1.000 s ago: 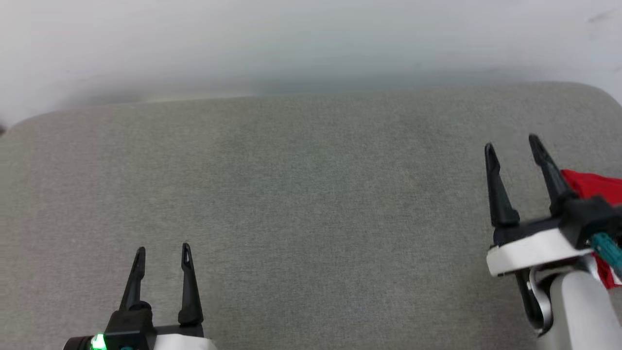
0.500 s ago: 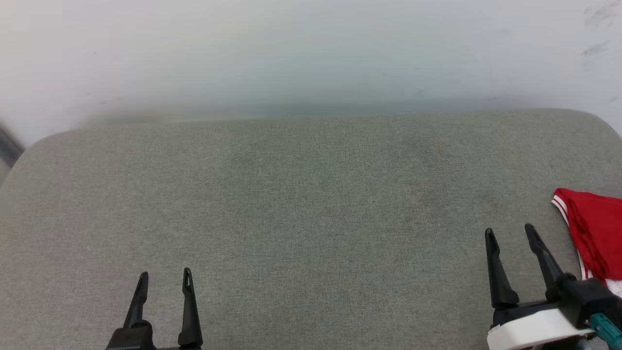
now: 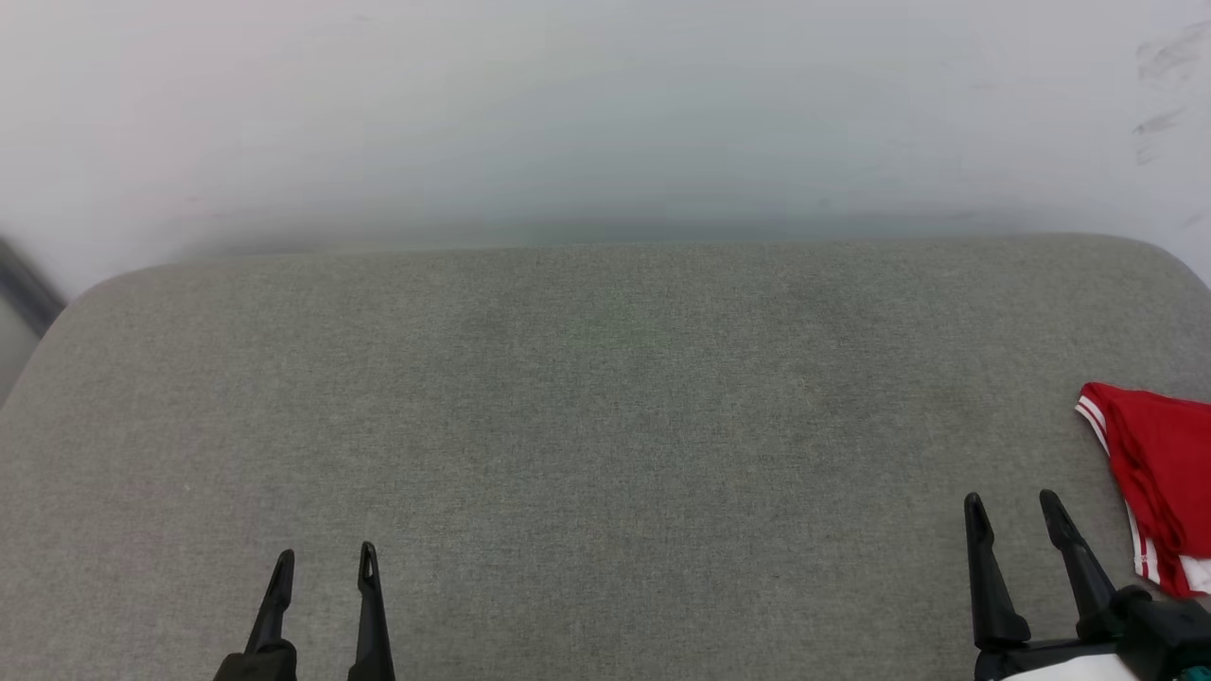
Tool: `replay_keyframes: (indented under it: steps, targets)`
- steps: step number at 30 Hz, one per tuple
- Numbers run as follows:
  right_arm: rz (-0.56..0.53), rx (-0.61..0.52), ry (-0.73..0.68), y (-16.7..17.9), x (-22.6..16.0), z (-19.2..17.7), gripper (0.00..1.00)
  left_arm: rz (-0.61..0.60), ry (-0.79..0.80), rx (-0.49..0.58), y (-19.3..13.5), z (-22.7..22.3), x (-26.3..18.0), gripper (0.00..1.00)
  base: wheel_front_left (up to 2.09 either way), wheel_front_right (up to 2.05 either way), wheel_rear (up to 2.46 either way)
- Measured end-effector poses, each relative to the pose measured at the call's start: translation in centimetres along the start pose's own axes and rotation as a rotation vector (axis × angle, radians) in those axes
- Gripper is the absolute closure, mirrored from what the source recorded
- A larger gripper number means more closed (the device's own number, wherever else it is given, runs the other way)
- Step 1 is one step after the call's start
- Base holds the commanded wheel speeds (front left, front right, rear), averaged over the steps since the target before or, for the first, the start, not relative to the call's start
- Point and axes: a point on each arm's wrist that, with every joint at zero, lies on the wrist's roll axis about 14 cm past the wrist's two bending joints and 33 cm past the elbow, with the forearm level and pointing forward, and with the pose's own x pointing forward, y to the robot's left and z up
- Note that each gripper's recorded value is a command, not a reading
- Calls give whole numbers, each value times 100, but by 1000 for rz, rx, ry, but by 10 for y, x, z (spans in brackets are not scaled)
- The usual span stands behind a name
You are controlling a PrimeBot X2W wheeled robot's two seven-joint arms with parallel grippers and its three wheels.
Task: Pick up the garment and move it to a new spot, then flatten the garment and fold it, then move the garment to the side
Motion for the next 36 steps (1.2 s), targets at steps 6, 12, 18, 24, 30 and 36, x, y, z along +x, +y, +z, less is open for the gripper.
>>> replay_keyframes:
  steps: [6,12,18,24,30,36]
  targets:
    - [12,6,0,4,1,0,0,-4,10,-1,0,-3,-1,0,0,0,0]
    - [8,13,38,4,-2,-12,100,-6,57,0,0,-17,-5,100,0,0,0]
    - [-17,91,72,0,-5,-21,100,10,102,-82,2,-27,-7,100,0,0,0]
    - [-50,208,84,-4,-4,-25,100,30,135,-206,4,-33,-4,100,0,0,0]
    - [-75,315,90,-8,-1,-26,100,41,150,-320,4,-35,2,100,0,0,0]
    - [-95,414,88,-11,3,-25,100,48,169,-426,4,-38,7,100,0,0,0]
